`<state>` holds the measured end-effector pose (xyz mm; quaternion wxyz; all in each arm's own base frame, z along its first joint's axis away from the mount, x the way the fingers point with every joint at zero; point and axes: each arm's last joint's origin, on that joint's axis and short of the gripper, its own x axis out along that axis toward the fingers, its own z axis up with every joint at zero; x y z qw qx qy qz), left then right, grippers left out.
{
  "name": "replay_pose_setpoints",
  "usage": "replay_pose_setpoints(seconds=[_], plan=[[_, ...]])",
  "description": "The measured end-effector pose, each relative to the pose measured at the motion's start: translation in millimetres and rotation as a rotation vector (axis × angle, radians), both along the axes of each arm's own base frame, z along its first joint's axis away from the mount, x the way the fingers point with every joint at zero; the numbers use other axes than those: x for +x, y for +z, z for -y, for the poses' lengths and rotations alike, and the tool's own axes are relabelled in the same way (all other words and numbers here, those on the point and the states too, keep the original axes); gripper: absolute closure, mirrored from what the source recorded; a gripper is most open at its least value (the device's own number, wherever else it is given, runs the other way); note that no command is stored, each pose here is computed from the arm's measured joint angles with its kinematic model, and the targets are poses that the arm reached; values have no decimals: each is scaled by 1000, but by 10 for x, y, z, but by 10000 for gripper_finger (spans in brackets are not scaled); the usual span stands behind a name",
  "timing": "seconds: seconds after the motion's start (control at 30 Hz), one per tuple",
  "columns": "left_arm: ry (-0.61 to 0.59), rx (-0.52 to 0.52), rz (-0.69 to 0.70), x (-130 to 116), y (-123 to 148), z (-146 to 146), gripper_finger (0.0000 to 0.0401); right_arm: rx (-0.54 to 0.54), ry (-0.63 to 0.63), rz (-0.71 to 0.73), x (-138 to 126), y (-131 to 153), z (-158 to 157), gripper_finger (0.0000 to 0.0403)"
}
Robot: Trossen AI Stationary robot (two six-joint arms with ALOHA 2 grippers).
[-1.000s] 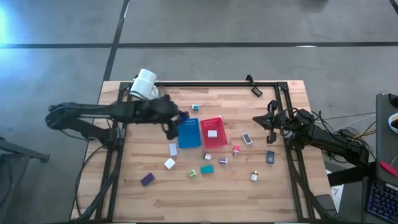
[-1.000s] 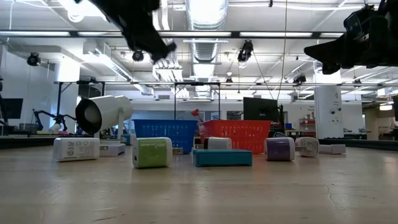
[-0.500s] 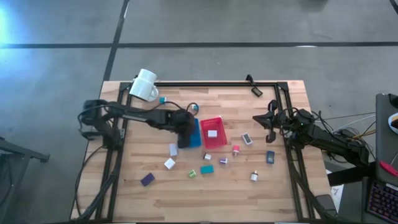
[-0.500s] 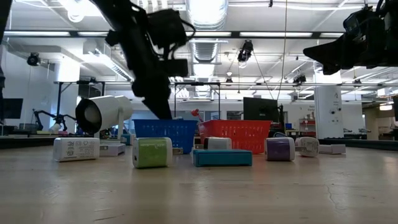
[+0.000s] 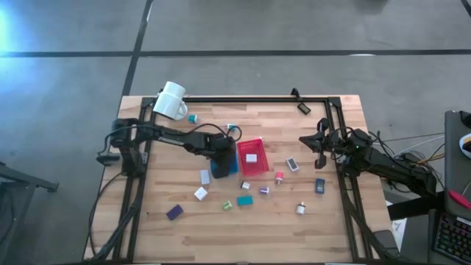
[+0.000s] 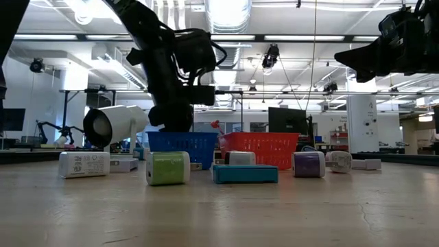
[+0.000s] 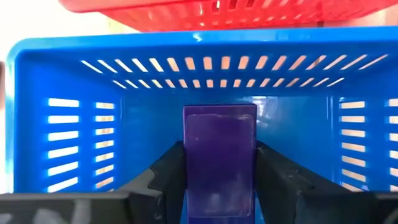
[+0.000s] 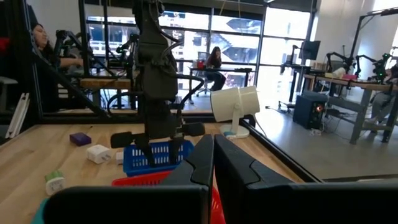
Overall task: Pick & Place Office items
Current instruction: Put the top purple digital clock into the blue bin, then put the bottom pink charger adapter into the red bin
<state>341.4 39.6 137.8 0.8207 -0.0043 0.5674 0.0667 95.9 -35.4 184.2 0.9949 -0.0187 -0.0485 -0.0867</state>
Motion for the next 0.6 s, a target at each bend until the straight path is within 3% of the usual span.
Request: replay_pose_setpoints(seconds=[0.17,0.33,0.47,0.6], plan=[[20,-1,10,-14,33,0,234,2,1,-4,3,-4,1,394],[10,8,32,-33,178,1,102,6,1,-13,10,-12,4,394],[7,13,67,-74,486,6,38,6,2,-13,10,-11,4,394],[-12,33,180,-204,907,21,27,5,2,-10,10,-9,4,394]])
